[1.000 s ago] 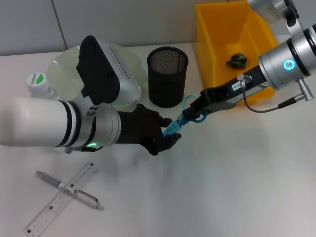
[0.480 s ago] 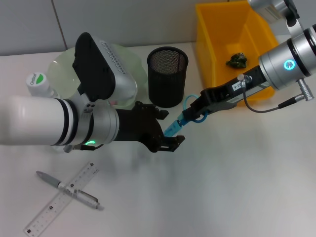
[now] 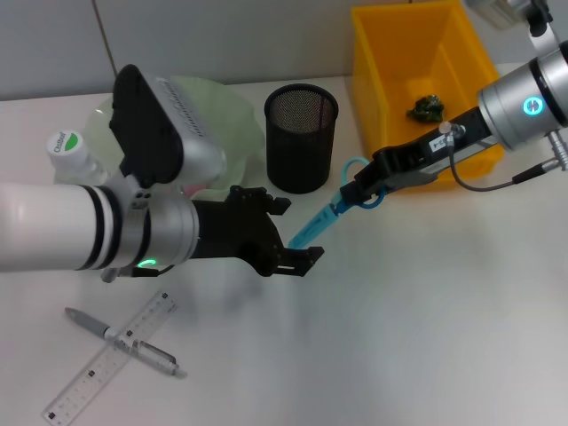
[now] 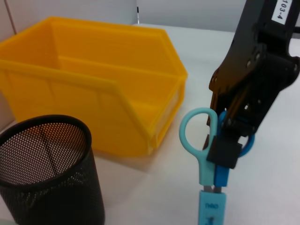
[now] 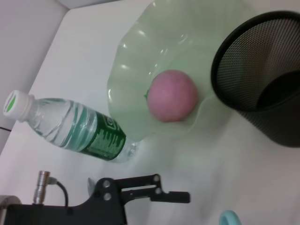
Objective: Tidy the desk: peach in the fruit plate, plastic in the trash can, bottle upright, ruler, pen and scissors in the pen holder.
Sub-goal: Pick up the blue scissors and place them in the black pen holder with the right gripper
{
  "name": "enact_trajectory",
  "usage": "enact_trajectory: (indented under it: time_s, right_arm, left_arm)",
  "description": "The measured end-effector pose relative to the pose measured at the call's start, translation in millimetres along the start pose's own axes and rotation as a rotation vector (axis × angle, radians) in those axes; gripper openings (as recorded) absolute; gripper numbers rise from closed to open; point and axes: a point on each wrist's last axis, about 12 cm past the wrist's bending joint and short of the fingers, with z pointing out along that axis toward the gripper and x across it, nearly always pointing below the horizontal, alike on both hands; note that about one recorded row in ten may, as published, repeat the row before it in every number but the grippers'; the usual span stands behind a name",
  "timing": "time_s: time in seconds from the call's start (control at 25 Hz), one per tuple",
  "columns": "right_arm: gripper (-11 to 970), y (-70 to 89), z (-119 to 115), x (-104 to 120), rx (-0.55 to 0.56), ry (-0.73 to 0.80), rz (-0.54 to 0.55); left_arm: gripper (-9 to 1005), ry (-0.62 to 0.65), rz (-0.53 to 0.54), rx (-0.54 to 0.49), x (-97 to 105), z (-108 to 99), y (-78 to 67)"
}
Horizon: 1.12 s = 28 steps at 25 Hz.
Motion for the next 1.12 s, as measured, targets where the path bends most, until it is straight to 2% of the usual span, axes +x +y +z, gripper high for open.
enact_trajectory:
  time_s: [0.32,0.6,0.92,1.12]
  right_arm:
    - [71,-0.5,-24.8,-5.8,-0.015,-0.026,-0.006]
    - [71,6.8,-54.0,-19.0,-0.02,-0.055,-0.046]
    - [72,26.2,-97.3,-54.3,0.031,-0.075,-0.128]
    - [72,38.3,-111.0,-73.4,0.087,-0.073,-0.166]
  left_arm:
    - [807,-0.036,-0.047,0.008,14.3,-12.2,8.6]
    - [806,-0.045,-0.064,0.013,25.3,-17.1,8.4]
    - [806,-0.047,-0.076,0.026,30.2,-18.3,6.3]
    - [806,-0.058,-0.078,0.047,30.7,-18.0,3.7]
